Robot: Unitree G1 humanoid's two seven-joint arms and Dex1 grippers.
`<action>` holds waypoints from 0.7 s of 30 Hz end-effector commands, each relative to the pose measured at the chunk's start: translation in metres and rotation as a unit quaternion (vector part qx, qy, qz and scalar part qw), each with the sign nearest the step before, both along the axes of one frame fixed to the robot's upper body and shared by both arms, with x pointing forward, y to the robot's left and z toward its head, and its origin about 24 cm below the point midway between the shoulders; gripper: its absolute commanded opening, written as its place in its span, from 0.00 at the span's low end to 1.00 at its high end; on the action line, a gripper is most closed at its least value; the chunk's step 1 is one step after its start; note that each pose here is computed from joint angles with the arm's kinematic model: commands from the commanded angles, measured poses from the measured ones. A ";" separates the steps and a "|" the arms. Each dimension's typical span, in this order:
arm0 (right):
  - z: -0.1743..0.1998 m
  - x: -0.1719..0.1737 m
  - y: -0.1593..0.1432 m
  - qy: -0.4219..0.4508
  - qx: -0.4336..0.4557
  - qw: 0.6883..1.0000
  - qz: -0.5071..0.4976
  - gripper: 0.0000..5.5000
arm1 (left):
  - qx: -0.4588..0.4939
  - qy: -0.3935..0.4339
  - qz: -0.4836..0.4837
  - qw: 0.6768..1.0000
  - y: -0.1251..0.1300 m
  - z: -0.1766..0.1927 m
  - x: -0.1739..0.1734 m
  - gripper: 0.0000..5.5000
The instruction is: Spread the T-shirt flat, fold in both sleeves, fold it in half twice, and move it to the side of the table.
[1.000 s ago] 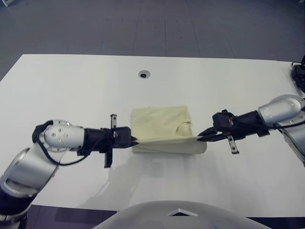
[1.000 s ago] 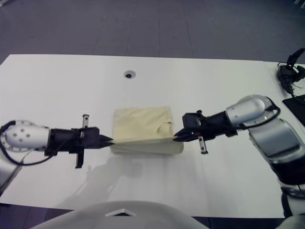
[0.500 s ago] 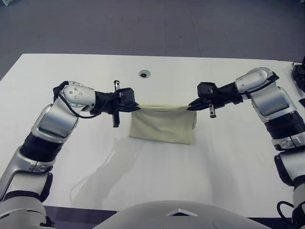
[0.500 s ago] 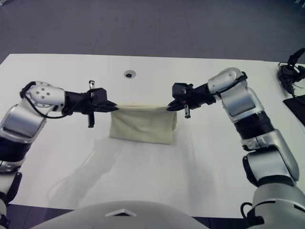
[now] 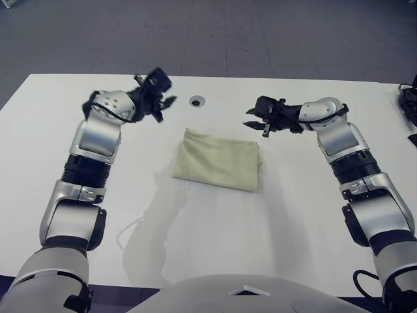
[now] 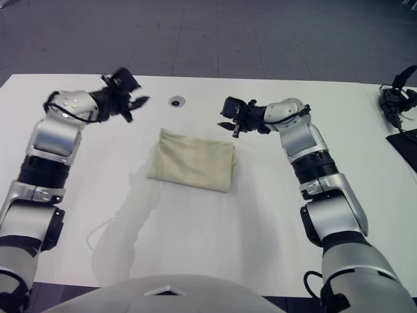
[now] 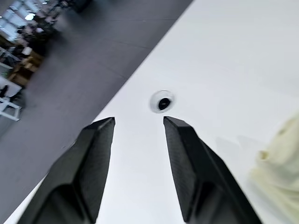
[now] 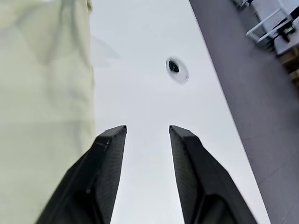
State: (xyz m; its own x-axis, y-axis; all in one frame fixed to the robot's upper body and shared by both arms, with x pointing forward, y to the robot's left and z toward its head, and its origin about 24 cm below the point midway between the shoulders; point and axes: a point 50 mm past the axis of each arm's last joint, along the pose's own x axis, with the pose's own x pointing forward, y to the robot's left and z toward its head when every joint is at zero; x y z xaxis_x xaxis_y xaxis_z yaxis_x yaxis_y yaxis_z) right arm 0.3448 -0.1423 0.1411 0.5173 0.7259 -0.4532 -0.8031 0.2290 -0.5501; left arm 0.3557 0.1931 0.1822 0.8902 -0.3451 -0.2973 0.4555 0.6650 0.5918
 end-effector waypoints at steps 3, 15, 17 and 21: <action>-0.056 -0.042 0.007 0.016 -0.054 0.995 0.078 0.50 | 0.010 -0.003 0.036 0.999 0.012 -0.008 -0.025 0.55; -0.022 -0.106 -0.083 0.121 -0.213 0.962 0.122 0.86 | 0.013 0.008 0.090 0.996 0.034 -0.018 -0.060 0.94; 0.000 -0.105 -0.075 0.120 -0.161 0.974 0.106 0.92 | 0.008 0.015 0.098 0.995 0.035 -0.023 -0.067 0.98; 0.016 -0.103 -0.047 0.198 0.011 0.975 0.096 0.97 | -0.016 0.022 0.111 0.993 0.035 -0.028 -0.078 0.98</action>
State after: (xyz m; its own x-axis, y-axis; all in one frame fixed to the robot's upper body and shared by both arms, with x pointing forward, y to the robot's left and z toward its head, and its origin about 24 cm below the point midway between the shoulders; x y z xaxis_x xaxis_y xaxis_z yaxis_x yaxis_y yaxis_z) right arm 0.2429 -0.2054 0.1474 0.2028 0.7199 -0.6638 -0.9637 0.0265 -0.2657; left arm 0.2834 0.2259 0.1542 0.9274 -0.1662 -0.3350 0.3411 0.7433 0.5754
